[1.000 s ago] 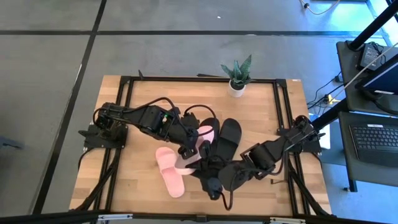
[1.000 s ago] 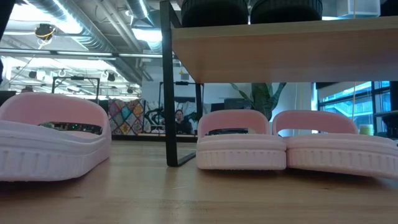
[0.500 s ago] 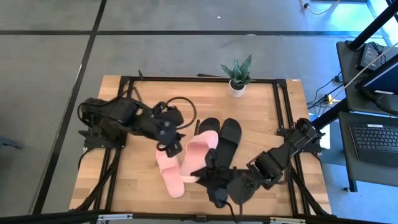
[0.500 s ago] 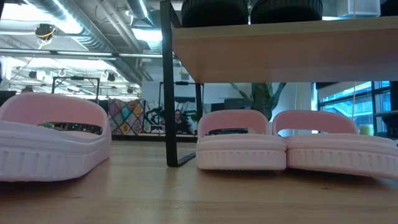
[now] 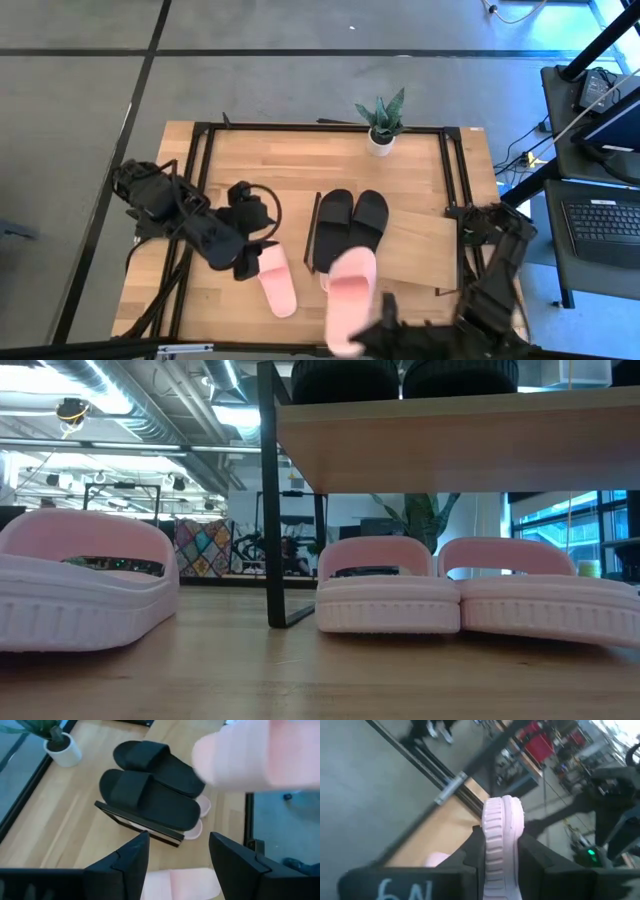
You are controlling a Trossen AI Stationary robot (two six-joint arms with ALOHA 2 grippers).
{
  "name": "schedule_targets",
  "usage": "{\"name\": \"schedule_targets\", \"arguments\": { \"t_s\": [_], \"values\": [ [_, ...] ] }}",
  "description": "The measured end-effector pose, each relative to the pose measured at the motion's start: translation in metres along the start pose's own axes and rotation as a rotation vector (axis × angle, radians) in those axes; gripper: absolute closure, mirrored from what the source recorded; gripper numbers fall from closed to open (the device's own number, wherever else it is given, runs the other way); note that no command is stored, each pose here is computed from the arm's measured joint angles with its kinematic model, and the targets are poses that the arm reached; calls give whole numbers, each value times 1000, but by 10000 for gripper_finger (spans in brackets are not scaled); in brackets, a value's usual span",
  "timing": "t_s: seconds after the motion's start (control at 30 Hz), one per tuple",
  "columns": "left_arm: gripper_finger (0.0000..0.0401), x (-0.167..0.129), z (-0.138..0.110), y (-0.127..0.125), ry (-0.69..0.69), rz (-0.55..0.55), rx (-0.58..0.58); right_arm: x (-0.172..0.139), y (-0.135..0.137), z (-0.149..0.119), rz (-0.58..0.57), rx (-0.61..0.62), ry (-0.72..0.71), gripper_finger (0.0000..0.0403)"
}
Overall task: Pick and place slides into the shelf
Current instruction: Put the left pink slipper under the shelf
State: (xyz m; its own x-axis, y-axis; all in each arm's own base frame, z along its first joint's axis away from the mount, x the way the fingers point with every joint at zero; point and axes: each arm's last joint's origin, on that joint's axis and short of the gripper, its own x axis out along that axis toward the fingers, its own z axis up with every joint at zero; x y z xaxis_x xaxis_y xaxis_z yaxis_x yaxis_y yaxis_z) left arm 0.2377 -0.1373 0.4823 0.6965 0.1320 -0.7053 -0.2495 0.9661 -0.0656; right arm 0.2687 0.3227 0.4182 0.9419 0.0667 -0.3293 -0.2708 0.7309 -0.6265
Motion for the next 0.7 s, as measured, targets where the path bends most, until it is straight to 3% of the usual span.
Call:
{"name": "schedule_targets", "arguments": {
  "t_s": [0.2,0.33,0.53,0.7],
  "values": [
    [205,-2,-4,-7,0,-10,6,-43,36,18,101,215,-109,326],
    [205,-2,-4,-7,0,-11,-17,-60,61,16,162,247,-106,326],
    [205,-2,-4,-7,0,-11,-21,-45,114,-4,179,208,-11,326],
    [205,-2,-4,-7,-12,3,-21,-28,142,-24,172,190,75,326]
  ]
}}
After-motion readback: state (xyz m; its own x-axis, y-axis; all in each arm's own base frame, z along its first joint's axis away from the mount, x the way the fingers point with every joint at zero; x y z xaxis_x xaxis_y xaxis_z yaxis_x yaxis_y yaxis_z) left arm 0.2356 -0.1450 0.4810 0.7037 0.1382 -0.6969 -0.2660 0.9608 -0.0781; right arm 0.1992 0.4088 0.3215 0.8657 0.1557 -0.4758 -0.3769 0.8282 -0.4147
